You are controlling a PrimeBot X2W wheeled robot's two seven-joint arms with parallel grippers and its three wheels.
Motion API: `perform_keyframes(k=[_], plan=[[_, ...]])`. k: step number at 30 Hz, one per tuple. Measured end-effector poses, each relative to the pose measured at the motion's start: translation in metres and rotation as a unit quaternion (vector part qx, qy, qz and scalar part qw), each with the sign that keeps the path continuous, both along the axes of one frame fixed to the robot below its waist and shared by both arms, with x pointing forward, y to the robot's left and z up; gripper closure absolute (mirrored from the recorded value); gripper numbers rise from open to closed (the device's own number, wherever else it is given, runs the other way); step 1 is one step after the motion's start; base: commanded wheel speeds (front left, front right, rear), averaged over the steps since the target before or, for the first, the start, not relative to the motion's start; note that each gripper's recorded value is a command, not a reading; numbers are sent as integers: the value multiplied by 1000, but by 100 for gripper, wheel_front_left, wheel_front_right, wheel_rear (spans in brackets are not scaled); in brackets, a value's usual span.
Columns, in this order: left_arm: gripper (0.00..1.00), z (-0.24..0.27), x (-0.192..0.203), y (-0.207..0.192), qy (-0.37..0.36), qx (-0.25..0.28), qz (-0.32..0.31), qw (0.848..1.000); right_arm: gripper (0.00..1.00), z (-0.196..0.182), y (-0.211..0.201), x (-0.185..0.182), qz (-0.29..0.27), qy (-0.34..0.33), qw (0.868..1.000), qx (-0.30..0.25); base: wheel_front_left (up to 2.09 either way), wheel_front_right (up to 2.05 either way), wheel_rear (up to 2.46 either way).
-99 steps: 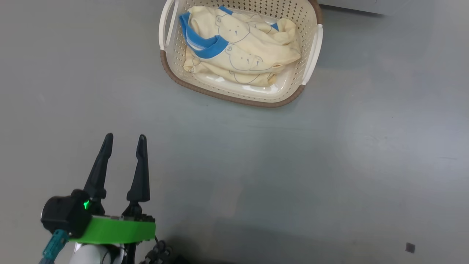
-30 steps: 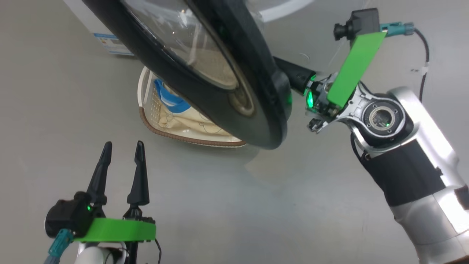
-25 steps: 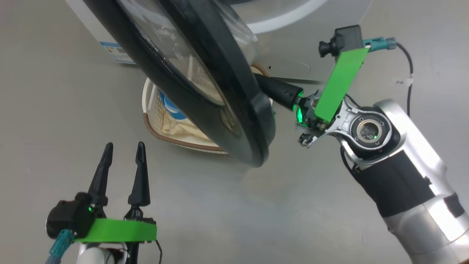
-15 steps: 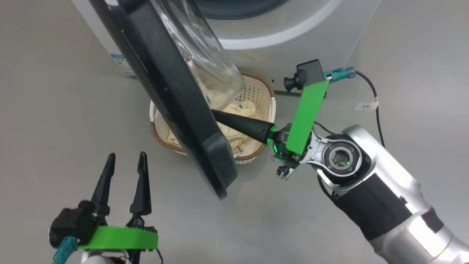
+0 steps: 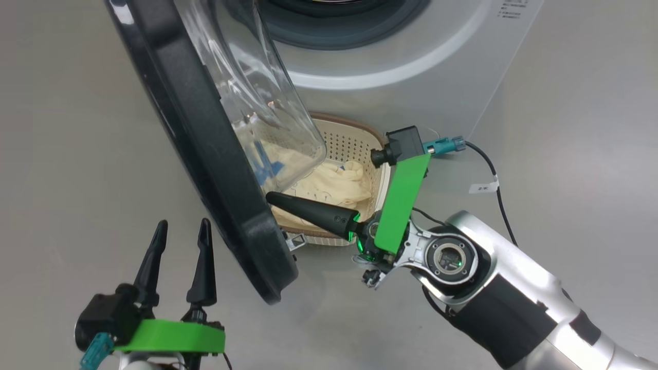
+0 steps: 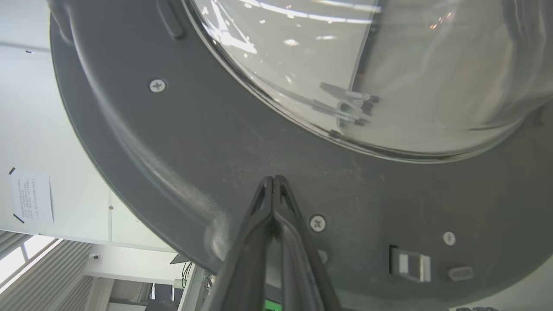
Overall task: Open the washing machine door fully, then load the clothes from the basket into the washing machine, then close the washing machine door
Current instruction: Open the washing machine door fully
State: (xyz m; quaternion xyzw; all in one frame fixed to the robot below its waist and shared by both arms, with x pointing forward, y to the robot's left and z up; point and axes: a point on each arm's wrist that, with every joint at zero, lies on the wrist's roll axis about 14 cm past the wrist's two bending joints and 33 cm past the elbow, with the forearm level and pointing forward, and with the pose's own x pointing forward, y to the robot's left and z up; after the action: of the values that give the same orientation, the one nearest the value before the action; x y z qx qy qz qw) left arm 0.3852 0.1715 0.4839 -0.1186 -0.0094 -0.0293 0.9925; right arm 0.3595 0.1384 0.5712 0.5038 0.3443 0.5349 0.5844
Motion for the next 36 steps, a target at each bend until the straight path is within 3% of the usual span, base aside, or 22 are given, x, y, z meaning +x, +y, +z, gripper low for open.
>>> perform_keyframes(k=[12,17,20,22,25,26,27,28,30,34,36], plan=[[0,9,-6,-6,-13,-4,-9,1000,100,3,-8,-11,-26,0,1000,-4,0,0,0],[0,10,-9,-11,-14,-5,-15,1000,100,9,-18,-2,-78,-62,995,-25,0,0,0],[0,13,-9,-10,-20,-5,-16,1000,100,14,-34,11,-138,-123,982,-42,0,0,0],[0,17,-9,-9,-25,-2,-16,1000,100,8,-61,25,-212,-196,954,-76,0,0,0],[0,20,-12,-9,-29,0,-17,999,50,-1,-91,37,-284,-261,916,-108,0,0,0],[0,19,-14,-8,-28,0,-17,999,24,-8,-101,39,-295,-284,903,-130,0,0,0],[0,18,-16,-8,-26,0,-16,1000,5,-15,-110,43,-305,-299,892,-149,0,0,0],[0,18,-18,-7,-25,0,-16,1000,0,-21,-120,47,-315,-313,880,-170,0,0,0],[0,16,-20,-6,-24,0,-14,1000,0,-22,-142,58,-344,-333,855,-198,0,0,0],[0,16,-20,-7,-24,1,-17,1000,0,-8,-198,78,-428,-388,779,-246,0,0,0],[0,19,-18,-9,-27,1,-21,999,0,-16,-219,76,-451,-395,751,-277,0,0,0]])
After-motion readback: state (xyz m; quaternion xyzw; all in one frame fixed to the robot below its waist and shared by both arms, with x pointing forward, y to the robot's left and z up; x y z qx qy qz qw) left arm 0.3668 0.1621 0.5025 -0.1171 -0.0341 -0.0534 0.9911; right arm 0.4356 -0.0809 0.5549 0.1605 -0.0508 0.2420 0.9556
